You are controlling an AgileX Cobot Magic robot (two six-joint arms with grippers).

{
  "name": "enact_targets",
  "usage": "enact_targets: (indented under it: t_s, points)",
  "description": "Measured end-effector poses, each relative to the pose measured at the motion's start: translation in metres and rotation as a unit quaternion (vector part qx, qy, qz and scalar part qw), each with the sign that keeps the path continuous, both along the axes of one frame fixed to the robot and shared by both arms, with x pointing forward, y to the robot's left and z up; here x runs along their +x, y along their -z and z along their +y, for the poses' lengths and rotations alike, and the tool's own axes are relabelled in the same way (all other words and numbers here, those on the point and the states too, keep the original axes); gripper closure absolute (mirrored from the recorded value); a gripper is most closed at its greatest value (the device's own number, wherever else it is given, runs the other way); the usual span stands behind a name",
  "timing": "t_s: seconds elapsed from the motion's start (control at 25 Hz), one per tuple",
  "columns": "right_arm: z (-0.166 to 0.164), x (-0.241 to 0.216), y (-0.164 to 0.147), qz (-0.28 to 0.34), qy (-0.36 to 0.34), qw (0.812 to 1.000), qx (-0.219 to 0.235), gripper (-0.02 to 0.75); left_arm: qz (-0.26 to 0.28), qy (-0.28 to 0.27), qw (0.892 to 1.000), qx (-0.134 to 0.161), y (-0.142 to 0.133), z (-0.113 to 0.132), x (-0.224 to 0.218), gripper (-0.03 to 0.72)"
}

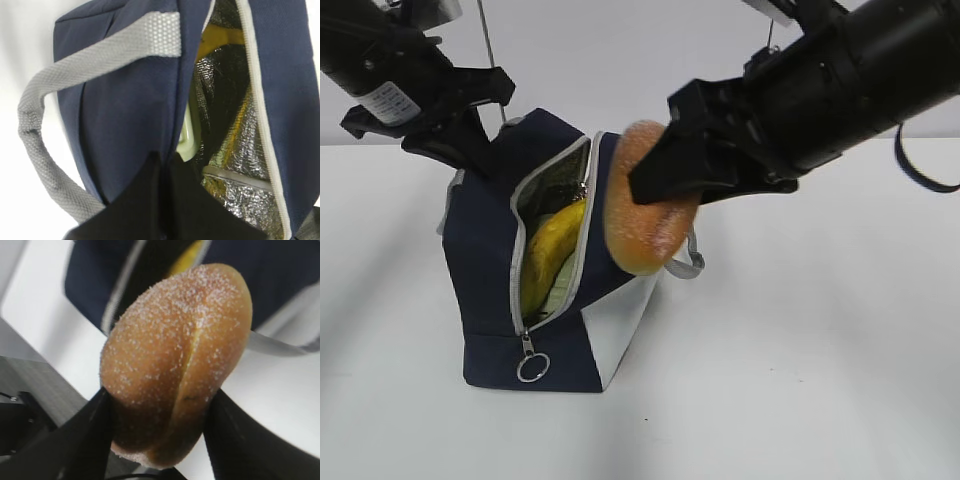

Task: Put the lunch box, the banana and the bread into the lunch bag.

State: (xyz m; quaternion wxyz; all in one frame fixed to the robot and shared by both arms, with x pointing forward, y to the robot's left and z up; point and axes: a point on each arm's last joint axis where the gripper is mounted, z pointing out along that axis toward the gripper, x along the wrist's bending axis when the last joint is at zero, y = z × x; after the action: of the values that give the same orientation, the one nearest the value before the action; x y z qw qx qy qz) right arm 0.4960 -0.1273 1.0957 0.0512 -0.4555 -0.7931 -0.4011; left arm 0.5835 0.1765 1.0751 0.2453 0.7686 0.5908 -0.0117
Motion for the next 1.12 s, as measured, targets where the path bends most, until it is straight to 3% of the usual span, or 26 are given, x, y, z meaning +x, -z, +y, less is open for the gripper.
enact_targets:
  t_s: [0.2,0.6,0.72,0.8,0.88,1.12]
  points:
    - [0.025,0.029,0.016,0.022,-0.024,0.997,0.069,0.345,0.000,0.000,1.000,0.000,0.000,0.000,0.000,0.691]
    - [0.062,0.104,0.064,0.053,-0.020,0.996,0.071,0.339,-0.001,0.000,1.000,0.000,0.000,0.000,0.000,0.691]
    - [0.067,0.114,0.077,0.065,-0.017,0.996,0.063,0.264,-0.001,0.000,1.000,0.000,0.000,0.000,0.000,0.691]
    - [0.068,0.116,0.081,0.073,-0.022,0.995,0.058,0.158,-0.001,0.000,1.000,0.001,0.000,0.000,0.000,0.691]
    - [0.068,0.117,0.083,0.077,-0.023,0.995,0.055,0.104,-0.001,0.000,1.000,0.001,0.000,0.000,0.000,0.691]
    - [0.068,0.116,0.075,0.072,-0.052,0.995,0.039,0.092,-0.001,0.000,1.000,0.001,0.000,0.000,0.000,0.691]
